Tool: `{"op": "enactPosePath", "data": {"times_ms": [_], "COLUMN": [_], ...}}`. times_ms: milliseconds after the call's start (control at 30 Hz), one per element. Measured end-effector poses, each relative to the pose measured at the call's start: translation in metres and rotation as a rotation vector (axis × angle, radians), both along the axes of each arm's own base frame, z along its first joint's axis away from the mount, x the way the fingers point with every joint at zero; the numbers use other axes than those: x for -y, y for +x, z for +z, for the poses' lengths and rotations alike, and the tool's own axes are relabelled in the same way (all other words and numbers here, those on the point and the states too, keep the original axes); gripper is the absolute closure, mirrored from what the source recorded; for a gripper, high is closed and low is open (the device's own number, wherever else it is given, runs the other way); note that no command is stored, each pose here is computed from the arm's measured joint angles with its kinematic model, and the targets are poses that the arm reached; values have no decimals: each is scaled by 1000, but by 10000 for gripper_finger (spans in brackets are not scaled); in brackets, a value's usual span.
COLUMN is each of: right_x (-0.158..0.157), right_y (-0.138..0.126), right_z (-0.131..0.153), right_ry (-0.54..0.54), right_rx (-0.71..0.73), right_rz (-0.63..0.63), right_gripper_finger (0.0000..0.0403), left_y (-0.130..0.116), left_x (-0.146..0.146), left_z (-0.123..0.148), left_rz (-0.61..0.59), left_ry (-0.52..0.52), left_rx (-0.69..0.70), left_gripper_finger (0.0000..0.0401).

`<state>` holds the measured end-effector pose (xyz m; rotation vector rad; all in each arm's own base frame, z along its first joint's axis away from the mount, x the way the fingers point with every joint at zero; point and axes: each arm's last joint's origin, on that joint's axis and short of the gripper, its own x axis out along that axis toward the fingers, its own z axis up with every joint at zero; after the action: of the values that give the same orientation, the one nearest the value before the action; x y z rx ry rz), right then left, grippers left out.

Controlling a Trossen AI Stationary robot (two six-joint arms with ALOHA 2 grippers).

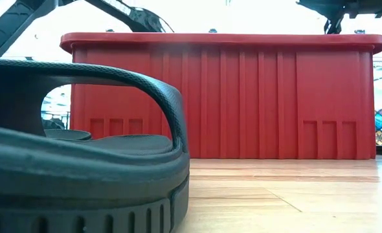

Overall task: Pick and place slides into bin
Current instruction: Put the black slide into the red container

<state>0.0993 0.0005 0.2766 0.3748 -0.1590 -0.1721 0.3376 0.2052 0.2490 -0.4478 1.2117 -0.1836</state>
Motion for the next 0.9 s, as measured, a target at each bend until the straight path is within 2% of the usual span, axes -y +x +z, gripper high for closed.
{"op": "enactPosePath", "data": {"times_ms": [100, 200, 333, 433, 500, 567, 667, 800, 900], "right_x": [0, 0, 0, 0, 0, 0, 0, 1, 1], "right_y": [0, 0, 0, 0, 0, 0, -1, -2, -3], "right_z": [0, 0, 0, 0, 0, 1, 4, 9, 16], "right_ry": [-38, -79, -98, -101, -105, -107, -121, -160, -210], "right_rx": [-7, -16, -20, -20, -19, -7, 11, 62, 119], "right_rz": [-5, -10, -12, -12, -13, -15, -32, -58, -74], "right_gripper_finger": [392, 392, 392, 392, 392, 392, 392, 392, 392], "left_y": [-7, -18, -42, -66, -81, -94, -112, -122, -117], "left_x": [9, 24, 52, 80, 96, 109, 127, 155, 172], "left_z": [25, 61, 119, 159, 182, 202, 228, 251, 260], "left_rz": [-83, -154, -271, -379, -394, -366, -324, -406, -450], "left_ry": [77, 210, 366, 434, 430, 378, 316, 323, 313], "left_rx": [85, 189, 413, 615, 743, 859, 990, 1163, 1255], "left_gripper_finger": [195, 216, 274, 331, 367, 392, 393, 399, 400]}}
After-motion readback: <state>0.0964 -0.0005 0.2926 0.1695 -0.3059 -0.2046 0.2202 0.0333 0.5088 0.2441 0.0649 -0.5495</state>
